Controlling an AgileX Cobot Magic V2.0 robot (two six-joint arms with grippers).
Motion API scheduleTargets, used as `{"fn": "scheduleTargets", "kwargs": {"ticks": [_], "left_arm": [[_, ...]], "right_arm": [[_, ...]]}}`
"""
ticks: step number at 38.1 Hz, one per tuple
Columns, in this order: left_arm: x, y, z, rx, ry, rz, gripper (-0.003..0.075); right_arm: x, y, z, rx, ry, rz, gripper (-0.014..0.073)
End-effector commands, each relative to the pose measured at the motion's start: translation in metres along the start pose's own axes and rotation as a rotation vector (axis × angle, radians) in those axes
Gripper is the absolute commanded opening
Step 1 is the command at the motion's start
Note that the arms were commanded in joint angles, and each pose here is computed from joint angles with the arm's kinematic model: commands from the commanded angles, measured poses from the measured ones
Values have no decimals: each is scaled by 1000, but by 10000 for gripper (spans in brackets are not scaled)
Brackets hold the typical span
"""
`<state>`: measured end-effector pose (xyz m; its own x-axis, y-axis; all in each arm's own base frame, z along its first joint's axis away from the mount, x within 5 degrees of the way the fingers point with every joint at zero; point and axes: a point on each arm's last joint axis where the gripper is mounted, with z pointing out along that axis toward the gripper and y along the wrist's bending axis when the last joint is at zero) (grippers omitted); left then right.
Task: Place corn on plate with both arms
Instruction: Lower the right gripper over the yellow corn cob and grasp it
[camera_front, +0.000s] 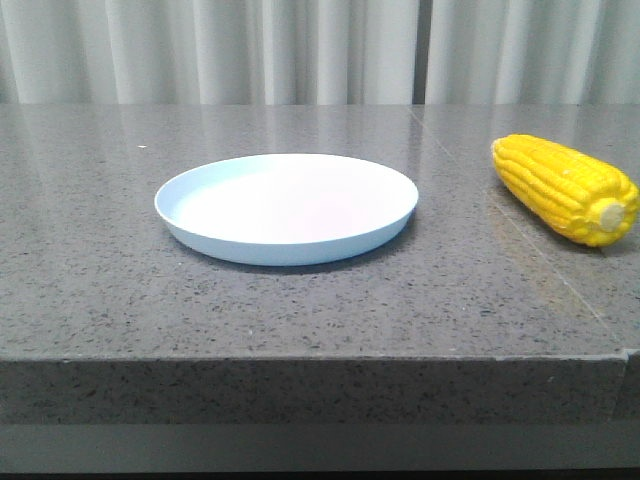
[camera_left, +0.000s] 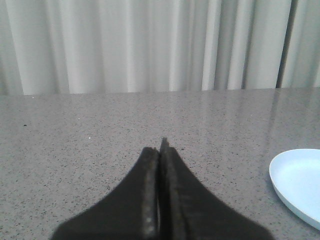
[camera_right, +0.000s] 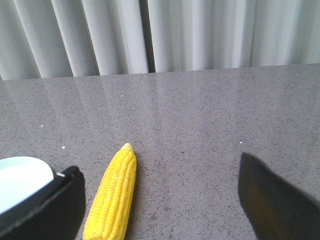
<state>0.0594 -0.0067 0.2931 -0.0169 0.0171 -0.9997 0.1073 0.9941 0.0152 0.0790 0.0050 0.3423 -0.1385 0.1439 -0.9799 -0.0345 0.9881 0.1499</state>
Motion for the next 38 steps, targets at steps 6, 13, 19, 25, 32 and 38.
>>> {"fn": "scheduleTargets", "kwargs": {"ticks": [6, 13, 19, 25, 32, 38], "left_arm": [[-17, 0, -1, -2, -107, -9, -20], [-17, 0, -1, -2, -107, -9, -20], [-17, 0, -1, -2, -107, -9, -20], [-17, 0, -1, -2, -107, -9, -20], [-17, 0, -1, -2, -107, -9, -20], [-17, 0, -1, -2, -107, -9, -20]], "right_arm": [[-30, 2, 33, 10, 64, -2, 645], [-39, 4, 83, 11, 318, 33, 645], [-35, 12, 127, -29, 456, 65, 645], [-19, 30, 169, -86, 579, 44, 645], [1, 41, 209, -108, 720, 58, 645], [15, 42, 230, -99, 770, 73, 645]]}}
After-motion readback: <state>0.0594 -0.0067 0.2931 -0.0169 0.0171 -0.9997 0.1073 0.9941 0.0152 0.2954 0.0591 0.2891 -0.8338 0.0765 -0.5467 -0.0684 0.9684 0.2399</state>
